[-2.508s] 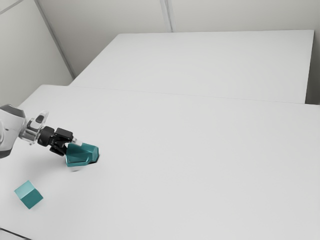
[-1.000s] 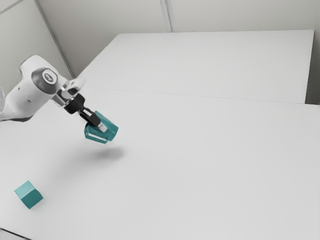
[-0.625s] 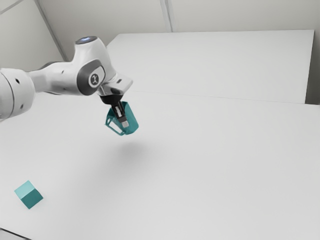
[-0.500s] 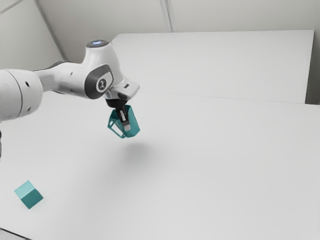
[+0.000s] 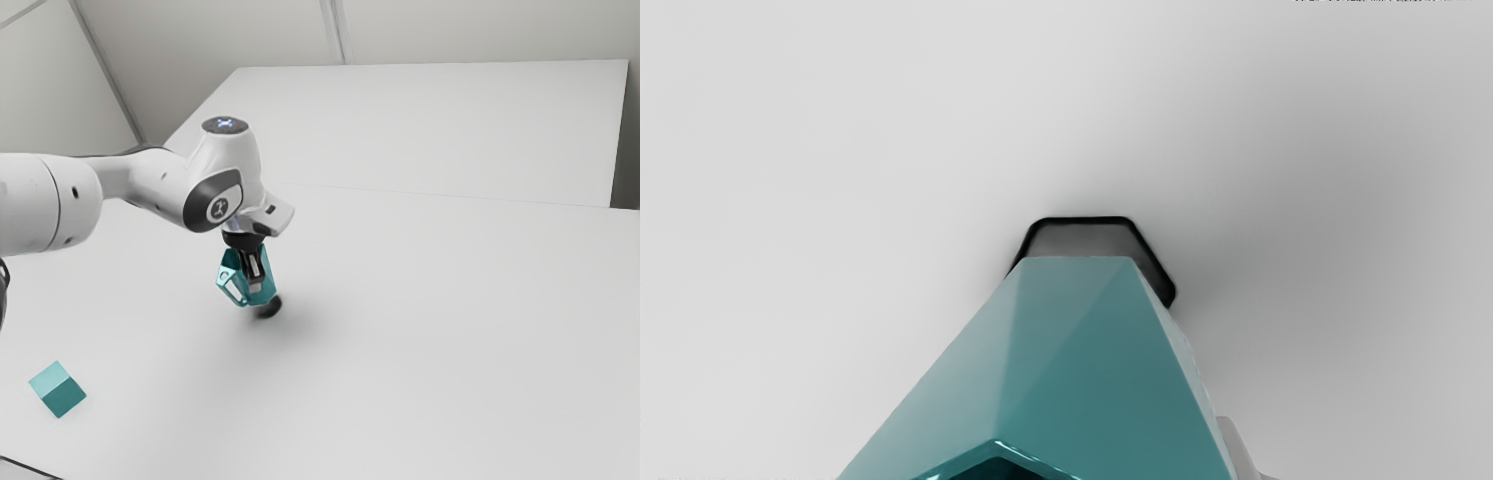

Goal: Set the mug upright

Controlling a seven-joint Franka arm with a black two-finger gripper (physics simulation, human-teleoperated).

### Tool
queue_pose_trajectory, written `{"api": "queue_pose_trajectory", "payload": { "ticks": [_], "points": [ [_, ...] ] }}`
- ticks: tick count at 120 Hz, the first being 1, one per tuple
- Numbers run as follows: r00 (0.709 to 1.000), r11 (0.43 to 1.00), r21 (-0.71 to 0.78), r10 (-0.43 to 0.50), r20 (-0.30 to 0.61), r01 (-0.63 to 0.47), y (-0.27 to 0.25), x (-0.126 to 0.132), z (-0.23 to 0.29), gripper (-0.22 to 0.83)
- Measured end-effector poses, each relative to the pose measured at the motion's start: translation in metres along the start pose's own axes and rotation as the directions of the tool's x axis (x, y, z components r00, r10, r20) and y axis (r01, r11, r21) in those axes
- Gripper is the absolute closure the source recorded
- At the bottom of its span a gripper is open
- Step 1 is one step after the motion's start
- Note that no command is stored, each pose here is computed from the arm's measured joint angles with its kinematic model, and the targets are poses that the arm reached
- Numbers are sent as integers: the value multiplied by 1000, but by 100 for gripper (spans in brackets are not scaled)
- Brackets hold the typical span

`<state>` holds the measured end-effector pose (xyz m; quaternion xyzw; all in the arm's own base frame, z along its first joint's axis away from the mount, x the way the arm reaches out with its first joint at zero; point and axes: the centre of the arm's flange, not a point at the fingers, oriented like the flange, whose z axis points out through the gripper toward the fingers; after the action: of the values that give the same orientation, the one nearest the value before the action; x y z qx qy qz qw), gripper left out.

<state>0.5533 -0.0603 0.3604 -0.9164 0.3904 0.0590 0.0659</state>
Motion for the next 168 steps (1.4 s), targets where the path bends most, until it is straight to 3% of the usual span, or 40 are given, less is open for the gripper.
{"api": "queue_pose_trajectory", "payload": {
  "ticks": [69, 122, 168],
  "points": [
    [998, 998, 14, -59, -1, 59, 8, 19, 33, 79],
    [997, 997, 8, -81, -9, 81, 8, 20, 32, 51],
    [995, 995, 17, -94, -37, 95, 4, 21, 17, 44]
  ]
}}
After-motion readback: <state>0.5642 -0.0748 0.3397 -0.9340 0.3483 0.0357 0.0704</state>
